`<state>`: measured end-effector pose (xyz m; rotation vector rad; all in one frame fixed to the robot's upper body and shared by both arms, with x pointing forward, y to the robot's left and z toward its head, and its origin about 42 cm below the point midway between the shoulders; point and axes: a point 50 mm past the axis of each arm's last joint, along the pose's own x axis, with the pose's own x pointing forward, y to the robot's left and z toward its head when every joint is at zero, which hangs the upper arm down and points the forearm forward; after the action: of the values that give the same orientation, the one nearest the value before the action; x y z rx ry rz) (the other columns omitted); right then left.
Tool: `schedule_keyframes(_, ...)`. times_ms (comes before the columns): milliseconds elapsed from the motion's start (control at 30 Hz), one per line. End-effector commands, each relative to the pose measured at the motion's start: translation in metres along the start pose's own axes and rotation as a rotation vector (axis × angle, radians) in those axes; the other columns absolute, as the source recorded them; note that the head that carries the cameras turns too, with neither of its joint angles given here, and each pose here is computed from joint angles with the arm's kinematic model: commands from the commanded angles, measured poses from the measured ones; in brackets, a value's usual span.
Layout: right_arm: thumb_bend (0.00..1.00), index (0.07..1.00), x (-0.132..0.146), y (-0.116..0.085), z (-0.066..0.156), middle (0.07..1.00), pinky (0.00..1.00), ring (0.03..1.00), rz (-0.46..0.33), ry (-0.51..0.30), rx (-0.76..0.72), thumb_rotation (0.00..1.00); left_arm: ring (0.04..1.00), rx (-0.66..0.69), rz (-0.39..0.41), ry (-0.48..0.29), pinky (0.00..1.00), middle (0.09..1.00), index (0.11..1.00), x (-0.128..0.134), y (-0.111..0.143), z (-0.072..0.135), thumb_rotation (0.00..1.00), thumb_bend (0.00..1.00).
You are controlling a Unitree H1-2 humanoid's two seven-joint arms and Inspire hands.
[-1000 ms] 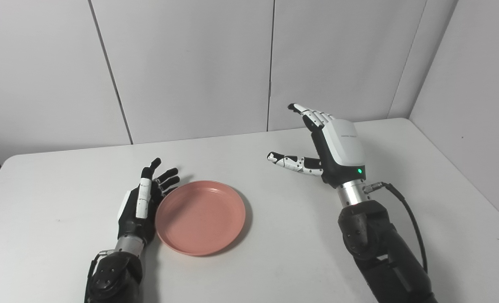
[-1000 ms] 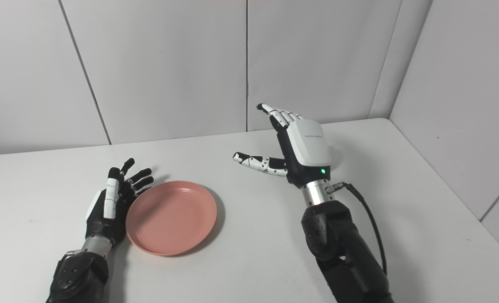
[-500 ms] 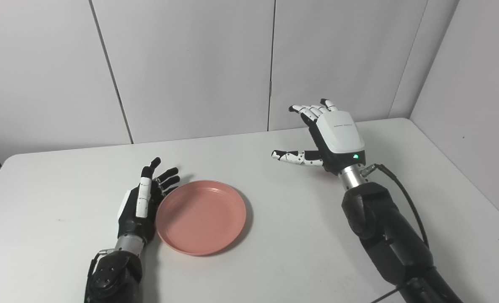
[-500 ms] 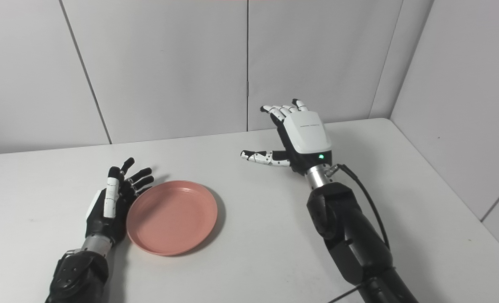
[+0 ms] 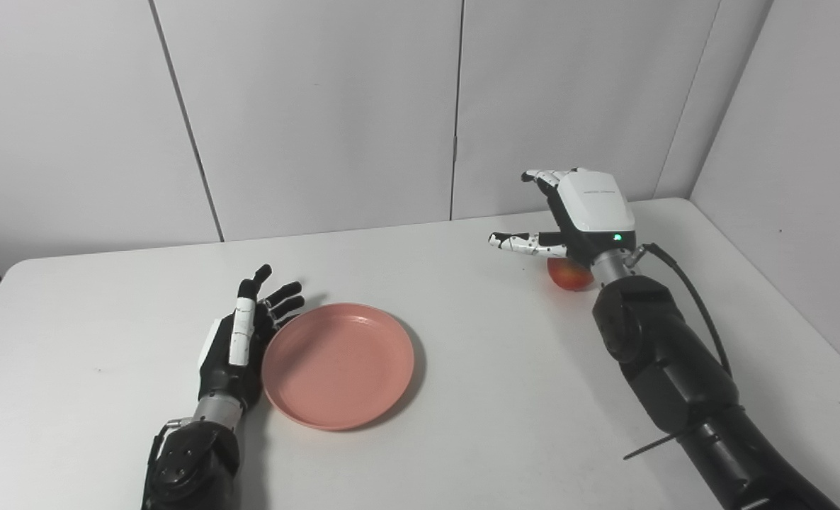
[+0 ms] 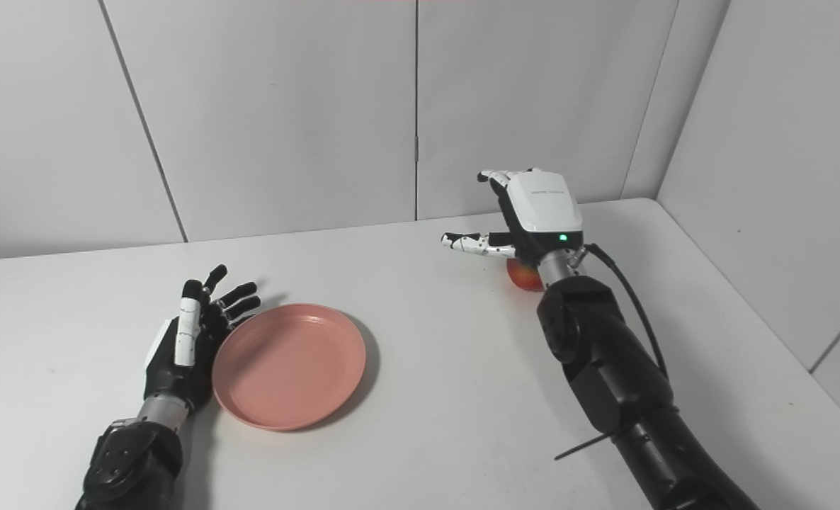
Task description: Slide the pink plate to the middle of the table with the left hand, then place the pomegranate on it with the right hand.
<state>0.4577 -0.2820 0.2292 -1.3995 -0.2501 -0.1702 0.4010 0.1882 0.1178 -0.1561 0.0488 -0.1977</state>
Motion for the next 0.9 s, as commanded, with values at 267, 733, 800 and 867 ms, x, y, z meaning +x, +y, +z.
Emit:
schedule_keyframes(267,0.88,0.744,0.032,-0.028,-0.020,0.765,0.65,0.747,-0.064,0.046,-0.045,0.84,0.803,-0.002,-0.014,-0.004,0.75,0.802,0.946,0.005,-0.003,0.008,0.94,0.97)
schedule_keyframes(733,0.86,0.761,0.023,-0.007,-0.031,0.780,0.68,0.760,0.029,0.110,-0.024,0.83,0.801,-0.004,-0.026,-0.003,0.76,0.803,0.947,0.004,-0.003,0.007,0.93,0.97)
schedule_keyframes(800,0.85,0.770,0.020,-0.005,-0.030,0.786,0.69,0.766,0.043,0.113,-0.020,0.84,0.801,-0.002,-0.030,-0.004,0.76,0.801,0.947,0.005,-0.003,0.007,0.94,0.97)
schedule_keyframes(867,0.85,0.772,0.017,-0.003,-0.030,0.787,0.69,0.766,0.052,0.113,-0.021,0.84,0.799,-0.001,-0.032,-0.004,0.76,0.798,0.946,0.005,-0.003,0.007,0.94,0.97)
